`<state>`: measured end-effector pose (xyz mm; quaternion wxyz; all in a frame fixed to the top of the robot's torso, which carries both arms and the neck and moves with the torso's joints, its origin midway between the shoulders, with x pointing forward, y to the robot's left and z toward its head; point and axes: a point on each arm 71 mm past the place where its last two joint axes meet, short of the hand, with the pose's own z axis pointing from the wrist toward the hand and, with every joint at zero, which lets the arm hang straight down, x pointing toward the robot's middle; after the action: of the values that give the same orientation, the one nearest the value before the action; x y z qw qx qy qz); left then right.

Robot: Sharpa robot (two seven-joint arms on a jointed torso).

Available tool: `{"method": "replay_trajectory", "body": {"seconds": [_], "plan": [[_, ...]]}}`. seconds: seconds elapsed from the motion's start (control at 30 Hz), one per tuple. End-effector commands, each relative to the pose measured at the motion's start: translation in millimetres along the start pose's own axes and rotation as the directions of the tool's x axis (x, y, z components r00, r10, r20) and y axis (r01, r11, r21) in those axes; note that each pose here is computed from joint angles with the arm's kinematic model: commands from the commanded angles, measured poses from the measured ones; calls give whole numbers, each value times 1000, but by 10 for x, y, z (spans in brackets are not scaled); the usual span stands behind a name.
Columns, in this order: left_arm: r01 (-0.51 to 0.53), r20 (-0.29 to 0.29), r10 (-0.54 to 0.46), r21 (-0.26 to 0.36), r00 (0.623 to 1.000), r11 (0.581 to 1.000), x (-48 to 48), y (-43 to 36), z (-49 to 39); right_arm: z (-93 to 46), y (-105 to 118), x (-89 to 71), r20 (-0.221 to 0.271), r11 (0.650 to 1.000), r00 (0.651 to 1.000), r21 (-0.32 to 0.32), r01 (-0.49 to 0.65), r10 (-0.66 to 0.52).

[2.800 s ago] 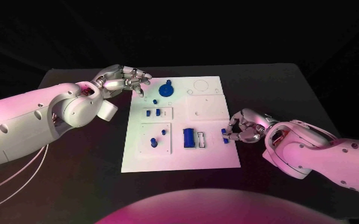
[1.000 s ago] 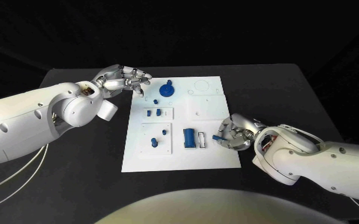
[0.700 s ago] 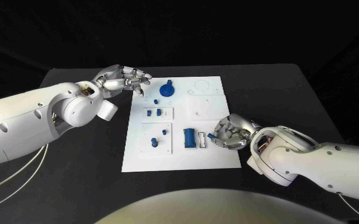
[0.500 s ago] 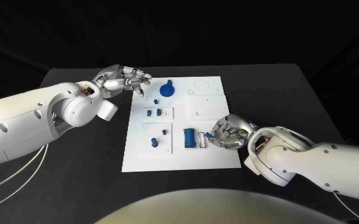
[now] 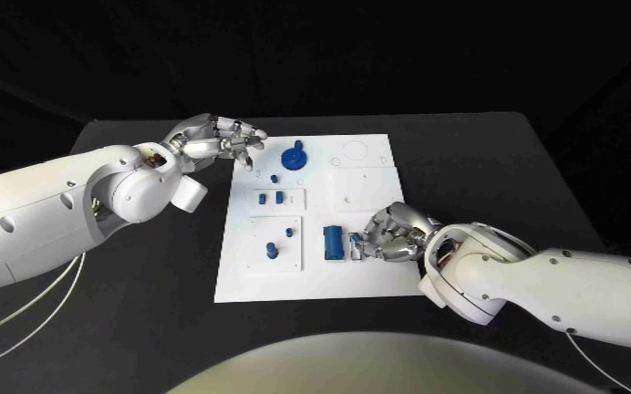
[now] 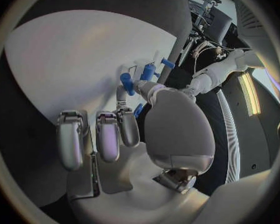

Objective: Assemble the parts on the task board

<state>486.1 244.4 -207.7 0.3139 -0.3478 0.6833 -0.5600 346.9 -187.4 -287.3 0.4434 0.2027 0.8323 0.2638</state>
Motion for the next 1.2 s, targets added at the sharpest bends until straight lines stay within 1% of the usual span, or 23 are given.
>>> {"method": "replay_trajectory", "body": {"seconds": [0.03,0.4,0.8,1.2], "plan": [[11,-23,-11,5,1000,1000,34,-9,9,23,-4,37,-34,1000,999,13,4,-4],[4,-28,-4,-6,1000,1000,33,0,5,55,9,73,-64,1000,998,15,21,-20],[-2,-32,2,-17,999,1000,29,9,4,55,18,71,-59,1000,998,4,23,-23],[-4,-32,3,-19,999,1000,27,11,6,40,16,70,-67,1000,997,-3,31,-31]]}}
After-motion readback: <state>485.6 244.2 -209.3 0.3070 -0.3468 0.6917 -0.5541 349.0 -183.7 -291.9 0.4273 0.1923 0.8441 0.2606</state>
